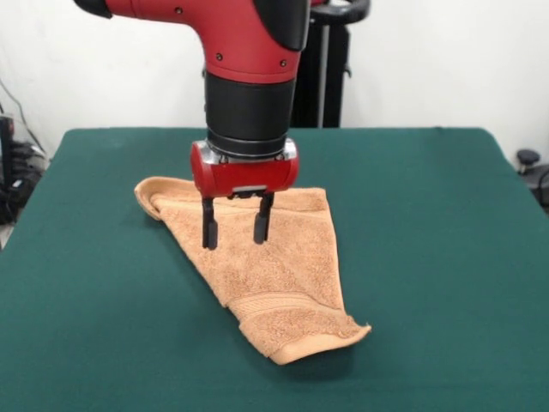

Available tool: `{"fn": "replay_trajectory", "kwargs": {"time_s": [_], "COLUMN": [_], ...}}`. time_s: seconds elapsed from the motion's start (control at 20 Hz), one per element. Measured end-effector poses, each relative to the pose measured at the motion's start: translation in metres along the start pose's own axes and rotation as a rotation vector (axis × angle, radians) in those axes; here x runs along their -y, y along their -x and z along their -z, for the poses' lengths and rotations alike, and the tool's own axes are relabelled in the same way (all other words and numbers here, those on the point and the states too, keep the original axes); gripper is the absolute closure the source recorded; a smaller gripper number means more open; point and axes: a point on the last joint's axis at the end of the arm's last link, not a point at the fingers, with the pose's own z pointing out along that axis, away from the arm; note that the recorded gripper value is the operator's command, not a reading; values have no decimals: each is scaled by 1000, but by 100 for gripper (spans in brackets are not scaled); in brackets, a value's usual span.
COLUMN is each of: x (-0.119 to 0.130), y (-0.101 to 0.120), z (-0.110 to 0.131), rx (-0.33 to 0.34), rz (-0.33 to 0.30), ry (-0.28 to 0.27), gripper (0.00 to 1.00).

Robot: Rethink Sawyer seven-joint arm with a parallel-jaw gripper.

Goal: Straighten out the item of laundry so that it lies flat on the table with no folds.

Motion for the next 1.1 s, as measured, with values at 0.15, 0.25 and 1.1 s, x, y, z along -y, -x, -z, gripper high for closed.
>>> {"fn": "replay_trajectory", "kwargs": {"time_s": [0.15,0.25,1.1], "x": [-2,-2,-14], "y": [1,1,4], "z": [7,9,16], "rx": [5,7,5], "rz": [4,6,29], "ry": [-4,-6,-19], "gripper": [0,0,0]}}
